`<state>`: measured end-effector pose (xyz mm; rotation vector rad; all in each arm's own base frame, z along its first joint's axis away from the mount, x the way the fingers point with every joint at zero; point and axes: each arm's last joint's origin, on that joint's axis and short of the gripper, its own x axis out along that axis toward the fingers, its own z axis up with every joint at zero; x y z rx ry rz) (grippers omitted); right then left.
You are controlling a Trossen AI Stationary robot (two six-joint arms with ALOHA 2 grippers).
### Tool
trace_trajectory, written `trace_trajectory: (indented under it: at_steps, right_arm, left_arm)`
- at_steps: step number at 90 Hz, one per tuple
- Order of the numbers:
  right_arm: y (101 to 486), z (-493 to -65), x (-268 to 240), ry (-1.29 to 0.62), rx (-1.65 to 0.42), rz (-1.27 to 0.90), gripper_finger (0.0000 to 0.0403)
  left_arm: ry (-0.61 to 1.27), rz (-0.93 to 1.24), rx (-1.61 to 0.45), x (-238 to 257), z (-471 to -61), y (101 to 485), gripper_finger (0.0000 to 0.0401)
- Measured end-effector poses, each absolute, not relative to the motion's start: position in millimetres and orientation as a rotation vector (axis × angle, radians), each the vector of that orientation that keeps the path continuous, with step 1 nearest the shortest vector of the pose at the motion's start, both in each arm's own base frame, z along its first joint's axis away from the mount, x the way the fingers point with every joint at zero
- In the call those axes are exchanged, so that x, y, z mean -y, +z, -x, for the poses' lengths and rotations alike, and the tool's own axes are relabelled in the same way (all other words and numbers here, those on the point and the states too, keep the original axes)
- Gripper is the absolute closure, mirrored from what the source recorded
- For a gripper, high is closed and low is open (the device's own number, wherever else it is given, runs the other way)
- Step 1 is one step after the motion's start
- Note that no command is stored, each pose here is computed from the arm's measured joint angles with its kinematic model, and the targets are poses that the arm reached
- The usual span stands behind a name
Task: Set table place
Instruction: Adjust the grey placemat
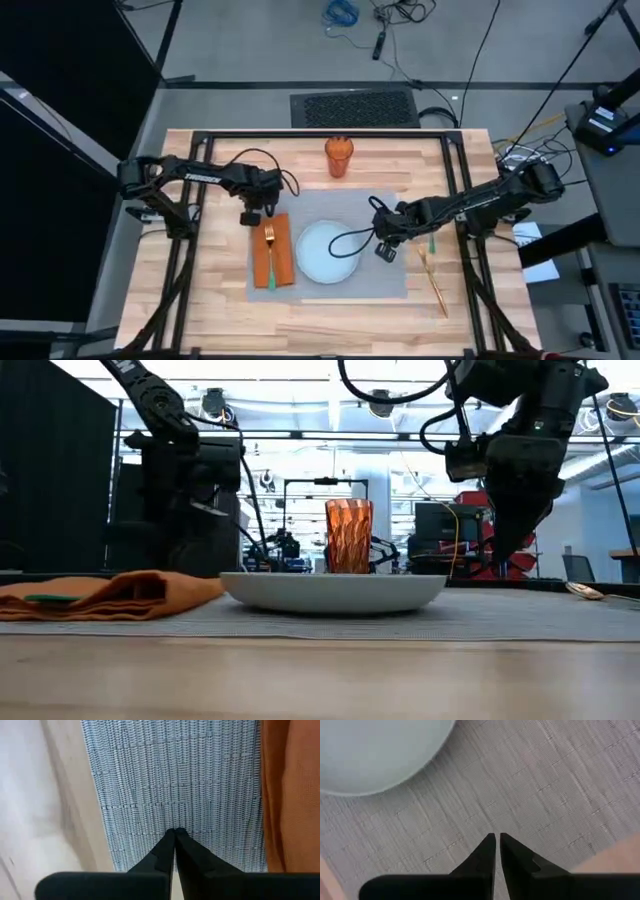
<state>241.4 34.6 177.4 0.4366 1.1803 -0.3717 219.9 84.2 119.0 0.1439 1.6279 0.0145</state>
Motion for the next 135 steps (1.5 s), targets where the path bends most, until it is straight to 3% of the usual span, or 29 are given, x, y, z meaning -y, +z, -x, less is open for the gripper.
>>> trace_trajectory:
  at_steps: [39, 62, 95, 109, 120, 135]
  right_arm:
    - [194, -256, -16, -0.333, -1.110, -0.370, 0.0392]
    - [255, -284, -8, -0.212, -0.952, -0.268, 0.0383]
    - [338, -292, 5, 0.026, -0.835, -0.351, 0.0352]
    - [322, -286, 0, 0.005, -0.987, -0.421, 0.0347]
    - [280, -285, -8, -0.046, -1.141, -0.457, 0.0349]
    - [231, -280, -10, -0.047, -1.195, -0.509, 0.0356]
  left_arm:
    - [0.051, -0.170, -1.551, -74, -210, 137, 0.0398]
    - [0.057, -0.130, -1.527, -73, -211, 139, 0.0398]
    - [0.064, -0.134, -1.500, -75, -216, 145, 0.0398]
    - [0.080, -0.126, -1.500, -76, -218, 149, 0.0398]
    - [0.081, -0.126, -1.508, -75, -217, 149, 0.0398]
    - [0.080, -0.127, -1.510, -75, -217, 149, 0.0398]
